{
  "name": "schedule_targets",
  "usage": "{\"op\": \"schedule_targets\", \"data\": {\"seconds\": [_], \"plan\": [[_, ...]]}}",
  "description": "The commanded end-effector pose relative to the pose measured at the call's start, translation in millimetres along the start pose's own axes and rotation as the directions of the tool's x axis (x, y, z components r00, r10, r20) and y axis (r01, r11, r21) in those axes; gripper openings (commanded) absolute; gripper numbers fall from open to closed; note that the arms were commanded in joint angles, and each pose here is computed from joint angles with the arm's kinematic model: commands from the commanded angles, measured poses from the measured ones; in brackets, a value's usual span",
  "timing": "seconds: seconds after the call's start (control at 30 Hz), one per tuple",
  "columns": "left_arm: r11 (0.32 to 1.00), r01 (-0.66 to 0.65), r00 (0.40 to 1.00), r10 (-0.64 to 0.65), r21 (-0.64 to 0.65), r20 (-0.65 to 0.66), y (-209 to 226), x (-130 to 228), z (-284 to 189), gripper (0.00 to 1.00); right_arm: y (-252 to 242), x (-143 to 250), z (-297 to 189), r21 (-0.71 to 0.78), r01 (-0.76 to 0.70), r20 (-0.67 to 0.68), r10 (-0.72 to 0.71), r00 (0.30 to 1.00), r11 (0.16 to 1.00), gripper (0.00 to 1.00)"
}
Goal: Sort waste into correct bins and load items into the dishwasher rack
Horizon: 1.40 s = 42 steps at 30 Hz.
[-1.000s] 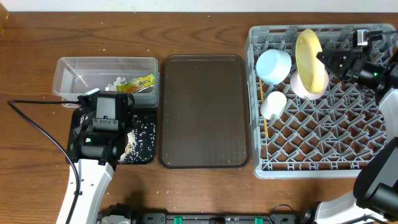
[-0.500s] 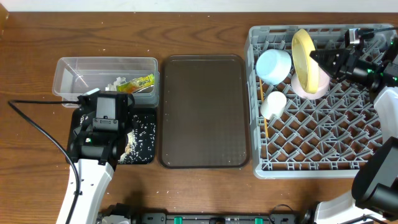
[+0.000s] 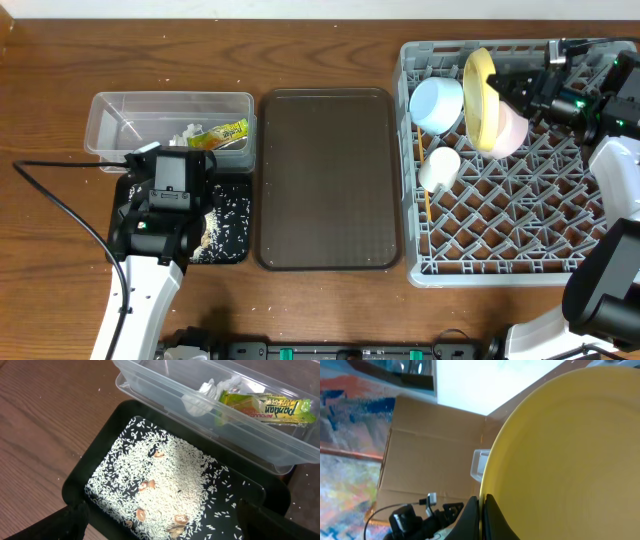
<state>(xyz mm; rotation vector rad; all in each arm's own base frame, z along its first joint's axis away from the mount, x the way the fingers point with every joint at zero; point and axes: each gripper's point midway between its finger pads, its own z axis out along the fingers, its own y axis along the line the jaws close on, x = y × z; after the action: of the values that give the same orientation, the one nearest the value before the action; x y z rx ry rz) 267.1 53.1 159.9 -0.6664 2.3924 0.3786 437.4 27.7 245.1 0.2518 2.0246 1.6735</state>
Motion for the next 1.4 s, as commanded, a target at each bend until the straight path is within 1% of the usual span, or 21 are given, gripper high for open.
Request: {"op": "schedule_targets", "data": {"seconds": [0.0,0.2,0.5,0.6,0.67,0.73,0.87,0.9,0.97,1.07,1.13,1.23,1.3,1.37], "plan": [[1.000,0.007,1.000,-0.007,-0.012,0.018,2.8,-6.8,-2.8,0.96,-2.7,-1.6,-1.6,0.000,-0.049,0.008,0.049,0.999,0.999,0.01],[1.000,0.008,1.000,-0.007,-0.012,0.018,2.8,-6.8,-2.8,0.96,-6.7,-11.7,-18.4,0.008,-0.050,0.053,0.049,0.997,0.999,0.01],[1.000,0.008,1.000,-0.007,-0.011,0.018,2.8,-6.8,-2.8,0.96,-12.0,-23.3,-45.9,0.014,-0.046,0.112,0.044,0.993,0.999,0.21],[1.000,0.008,1.000,-0.007,-0.012,0.018,2.8,-6.8,-2.8,0.96,-9.0,-20.8,-47.6,0.000,0.004,0.097,-0.004,0.995,1.000,0.34],[1.000,0.008,1.000,-0.007,-0.012,0.018,2.8,-6.8,-2.8,0.96,-10.0,-19.7,-47.3,0.004,0.022,0.095,-0.023,0.995,1.000,0.40],[1.000,0.007,1.000,-0.007,-0.012,0.018,2.8,-6.8,-2.8,0.96,-12.2,-16.6,-46.3,0.007,0.027,0.089,-0.028,0.996,1.000,0.43],[1.000,0.008,1.000,-0.007,-0.011,0.018,2.8,-6.8,-2.8,0.96,-21.7,-13.0,-47.2,0.041,0.024,0.095,-0.028,0.995,0.999,0.45],[1.000,0.008,1.000,-0.007,-0.012,0.018,2.8,-6.8,-2.8,0.96,-24.5,-12.3,-46.7,0.053,0.016,0.098,-0.022,0.995,0.998,0.43],[1.000,0.008,1.000,-0.007,-0.012,0.018,2.8,-6.8,-2.8,0.96,-29.3,-9.0,-43.8,0.072,-0.005,0.095,-0.002,0.995,0.997,0.35],[1.000,0.008,1.000,-0.007,-0.011,0.018,2.8,-6.8,-2.8,0.96,-34.7,-6.9,-42.3,0.096,-0.027,0.098,0.017,0.995,0.995,0.12],[1.000,0.008,1.000,-0.007,-0.011,0.018,2.8,-6.8,-2.8,0.96,-36.0,-6.9,-41.7,0.104,-0.019,0.098,0.008,0.995,0.994,0.06],[1.000,0.008,1.000,-0.007,-0.012,0.018,2.8,-6.8,-2.8,0.96,-36.8,-3.6,-38.7,0.107,-0.013,0.087,0.003,0.996,0.994,0.01],[1.000,0.007,1.000,-0.007,-0.012,0.018,2.8,-6.8,-2.8,0.96,-38.1,-3.3,-38.9,0.114,-0.015,0.088,0.005,0.996,0.993,0.01],[1.000,0.008,1.000,-0.007,-0.012,0.018,2.8,-6.8,-2.8,0.96,-35.2,-7.4,-38.7,0.116,0.031,0.093,-0.042,0.995,0.993,0.01]]}}
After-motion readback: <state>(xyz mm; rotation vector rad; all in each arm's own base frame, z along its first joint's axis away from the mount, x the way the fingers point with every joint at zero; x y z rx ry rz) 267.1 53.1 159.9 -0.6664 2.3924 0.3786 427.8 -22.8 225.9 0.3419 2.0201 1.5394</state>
